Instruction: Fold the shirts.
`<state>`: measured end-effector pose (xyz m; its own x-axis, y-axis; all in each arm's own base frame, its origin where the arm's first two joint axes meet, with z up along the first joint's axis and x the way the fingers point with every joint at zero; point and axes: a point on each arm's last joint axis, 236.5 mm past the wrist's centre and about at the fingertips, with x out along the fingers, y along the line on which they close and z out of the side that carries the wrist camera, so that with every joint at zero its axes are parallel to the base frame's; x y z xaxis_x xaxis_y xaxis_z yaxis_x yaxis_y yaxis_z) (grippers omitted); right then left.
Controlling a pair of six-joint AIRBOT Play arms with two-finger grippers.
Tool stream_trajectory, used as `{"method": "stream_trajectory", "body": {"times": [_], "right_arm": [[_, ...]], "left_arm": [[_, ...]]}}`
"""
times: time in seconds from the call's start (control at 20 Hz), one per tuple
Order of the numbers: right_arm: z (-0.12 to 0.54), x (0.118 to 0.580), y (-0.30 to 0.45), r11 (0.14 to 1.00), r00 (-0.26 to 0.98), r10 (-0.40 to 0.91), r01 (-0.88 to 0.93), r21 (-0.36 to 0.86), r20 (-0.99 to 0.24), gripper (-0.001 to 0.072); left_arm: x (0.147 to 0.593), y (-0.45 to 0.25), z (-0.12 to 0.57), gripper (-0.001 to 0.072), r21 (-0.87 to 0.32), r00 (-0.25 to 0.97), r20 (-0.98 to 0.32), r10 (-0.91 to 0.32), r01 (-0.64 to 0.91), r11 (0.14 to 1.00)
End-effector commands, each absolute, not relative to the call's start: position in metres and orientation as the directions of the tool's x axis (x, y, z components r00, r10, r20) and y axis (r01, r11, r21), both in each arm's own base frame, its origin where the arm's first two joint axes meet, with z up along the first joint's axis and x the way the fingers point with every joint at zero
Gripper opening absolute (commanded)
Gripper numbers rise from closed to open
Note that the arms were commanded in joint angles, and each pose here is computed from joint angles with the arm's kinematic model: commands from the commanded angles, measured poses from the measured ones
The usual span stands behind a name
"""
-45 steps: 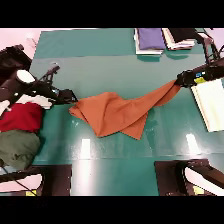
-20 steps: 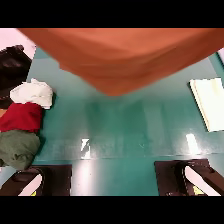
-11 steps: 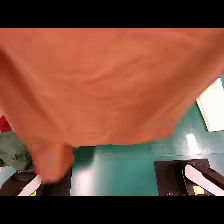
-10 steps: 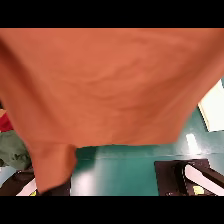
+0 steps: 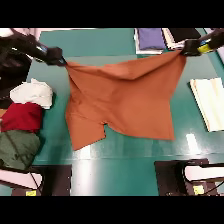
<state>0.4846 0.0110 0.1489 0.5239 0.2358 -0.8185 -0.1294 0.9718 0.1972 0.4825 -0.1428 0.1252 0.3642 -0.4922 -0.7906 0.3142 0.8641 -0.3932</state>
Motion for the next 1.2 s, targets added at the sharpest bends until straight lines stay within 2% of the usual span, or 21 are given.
{"method": "stream_trajectory", "body": {"times": [0.0,0.05,0.1,0.15,0.25,0.35,0.5,0.65,0.75,0.85,1.0,1.15], "right_arm": [[0.084,0.504,0.019,0.965,0.433,0.262,-0.112,0.237,-0.862,0.0019],[0.076,0.506,0.018,0.965,0.422,0.262,-0.108,0.239,-0.868,0.0107],[0.075,0.507,0.016,0.965,0.424,0.260,-0.103,0.239,-0.867,0.0294],[0.078,0.507,0.011,0.966,0.431,0.256,-0.094,0.239,-0.865,0.0321],[0.086,0.494,0.000,0.968,0.415,0.251,-0.078,0.240,-0.875,0.0321],[0.081,0.460,-0.017,0.968,0.347,0.250,-0.080,0.237,-0.904,0.0321],[0.046,0.391,-0.048,0.962,0.235,0.255,0.040,0.272,-0.938,0.0320],[-0.009,0.304,-0.063,0.927,0.109,0.300,0.203,0.316,-0.948,0.0324],[-0.041,0.253,-0.054,0.878,0.054,0.379,0.294,0.377,-0.924,0.0460],[-0.064,0.220,-0.038,0.821,0.037,0.456,0.368,0.437,-0.889,0.0459],[-0.083,0.201,-0.019,0.782,0.037,0.500,0.410,0.469,-0.865,0.0447],[-0.093,0.200,0.001,0.785,0.011,0.522,0.385,0.486,-0.853,0.0435]], "left_arm": [[0.506,-0.142,0.036,0.0029,-0.421,0.254,-0.843,-0.475,0.238,0.875],[0.509,-0.138,0.030,0.0186,-0.411,0.256,-0.850,-0.460,0.224,0.884],[0.512,-0.134,0.028,0.0473,-0.396,0.267,-0.857,-0.440,0.205,0.895],[0.512,-0.128,0.030,0.0503,-0.382,0.270,-0.865,-0.422,0.189,0.905],[0.506,-0.111,0.043,0.0502,-0.370,0.267,-0.875,-0.405,0.170,0.913],[0.495,-0.093,0.059,0.0502,-0.360,0.276,-0.879,-0.389,0.151,0.921],[0.465,-0.068,0.056,0.0502,-0.328,0.270,-0.900,-0.343,0.100,0.939],[0.414,-0.049,0.026,0.0502,-0.260,0.231,-0.936,-0.265,0.053,0.964],[0.377,-0.049,0.001,0.0502,-0.259,0.194,-0.946,-0.259,0.026,0.966],[0.350,-0.050,-0.018,0.0502,-0.263,0.160,-0.952,-0.261,0.006,0.965],[0.332,-0.055,-0.028,0.0502,-0.286,0.126,-0.951,-0.283,-0.009,0.958],[0.334,-0.061,-0.025,0.0502,-0.312,0.139,-0.941,-0.307,-0.015,0.950]]}}
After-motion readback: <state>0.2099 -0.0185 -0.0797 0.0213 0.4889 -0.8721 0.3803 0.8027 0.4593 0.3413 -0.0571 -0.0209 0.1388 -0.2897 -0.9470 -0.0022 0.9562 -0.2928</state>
